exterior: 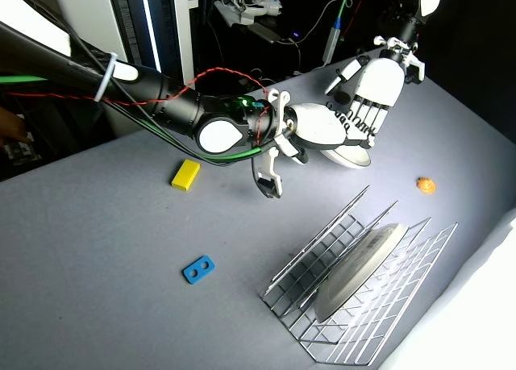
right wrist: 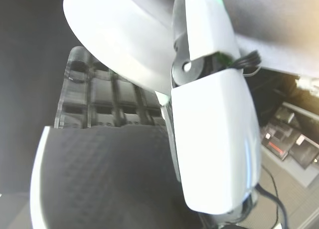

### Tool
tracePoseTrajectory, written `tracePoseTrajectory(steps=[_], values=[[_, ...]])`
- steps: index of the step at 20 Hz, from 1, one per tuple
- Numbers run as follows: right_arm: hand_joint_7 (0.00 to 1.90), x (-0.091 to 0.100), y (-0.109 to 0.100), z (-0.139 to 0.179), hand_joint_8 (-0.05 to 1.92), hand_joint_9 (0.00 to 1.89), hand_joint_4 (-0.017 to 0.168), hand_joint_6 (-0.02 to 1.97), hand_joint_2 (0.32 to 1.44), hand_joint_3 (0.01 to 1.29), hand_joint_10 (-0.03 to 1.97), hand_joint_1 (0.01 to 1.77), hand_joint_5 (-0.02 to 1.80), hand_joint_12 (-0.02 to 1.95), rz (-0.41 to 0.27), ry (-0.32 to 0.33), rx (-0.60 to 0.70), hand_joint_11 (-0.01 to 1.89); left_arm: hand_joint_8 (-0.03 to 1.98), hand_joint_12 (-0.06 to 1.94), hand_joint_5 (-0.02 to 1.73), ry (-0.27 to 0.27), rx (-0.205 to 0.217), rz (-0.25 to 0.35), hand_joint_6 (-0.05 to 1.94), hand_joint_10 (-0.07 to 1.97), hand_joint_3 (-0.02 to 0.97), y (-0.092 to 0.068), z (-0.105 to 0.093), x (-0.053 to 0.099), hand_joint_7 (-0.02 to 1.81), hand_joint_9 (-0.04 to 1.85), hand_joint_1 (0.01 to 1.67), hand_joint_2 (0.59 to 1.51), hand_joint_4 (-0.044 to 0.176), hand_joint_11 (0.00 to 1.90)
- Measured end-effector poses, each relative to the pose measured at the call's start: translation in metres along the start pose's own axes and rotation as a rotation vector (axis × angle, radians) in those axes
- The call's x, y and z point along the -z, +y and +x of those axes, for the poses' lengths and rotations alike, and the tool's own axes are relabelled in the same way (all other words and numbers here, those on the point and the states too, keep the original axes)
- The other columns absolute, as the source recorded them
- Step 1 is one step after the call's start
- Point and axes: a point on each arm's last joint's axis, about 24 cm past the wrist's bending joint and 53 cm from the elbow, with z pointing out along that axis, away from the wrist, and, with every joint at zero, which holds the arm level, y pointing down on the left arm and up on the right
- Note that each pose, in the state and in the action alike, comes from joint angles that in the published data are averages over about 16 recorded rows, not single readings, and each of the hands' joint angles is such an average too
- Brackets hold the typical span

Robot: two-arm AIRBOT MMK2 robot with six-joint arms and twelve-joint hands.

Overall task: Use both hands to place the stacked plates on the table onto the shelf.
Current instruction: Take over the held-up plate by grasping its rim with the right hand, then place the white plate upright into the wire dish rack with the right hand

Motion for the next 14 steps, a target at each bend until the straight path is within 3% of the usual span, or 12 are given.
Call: tracePoseTrajectory(steps=[7,14], values=[[0.74,-0.007,0.004,0.0,0.42,0.82,0.003,0.46,1.02,0.01,0.05,1.23,0.67,1.05,-0.011,-0.017,-0.003,0.32,-0.01,0.01,0.03,-0.01,0.012,0.001,-0.03,-0.04,0.019,0.0,-0.003,0.0,0.02,-0.02,0.01,1.214,-0.009,0.02],[0.92,-0.009,0.009,-0.003,0.89,1.08,0.006,0.81,1.02,0.01,0.08,1.17,0.82,1.29,-0.024,-0.036,-0.011,0.45,0.0,0.01,0.05,-0.085,0.047,-0.016,-0.01,-0.02,0.02,0.006,-0.027,0.007,0.03,0.0,0.01,1.217,-0.003,0.02]])
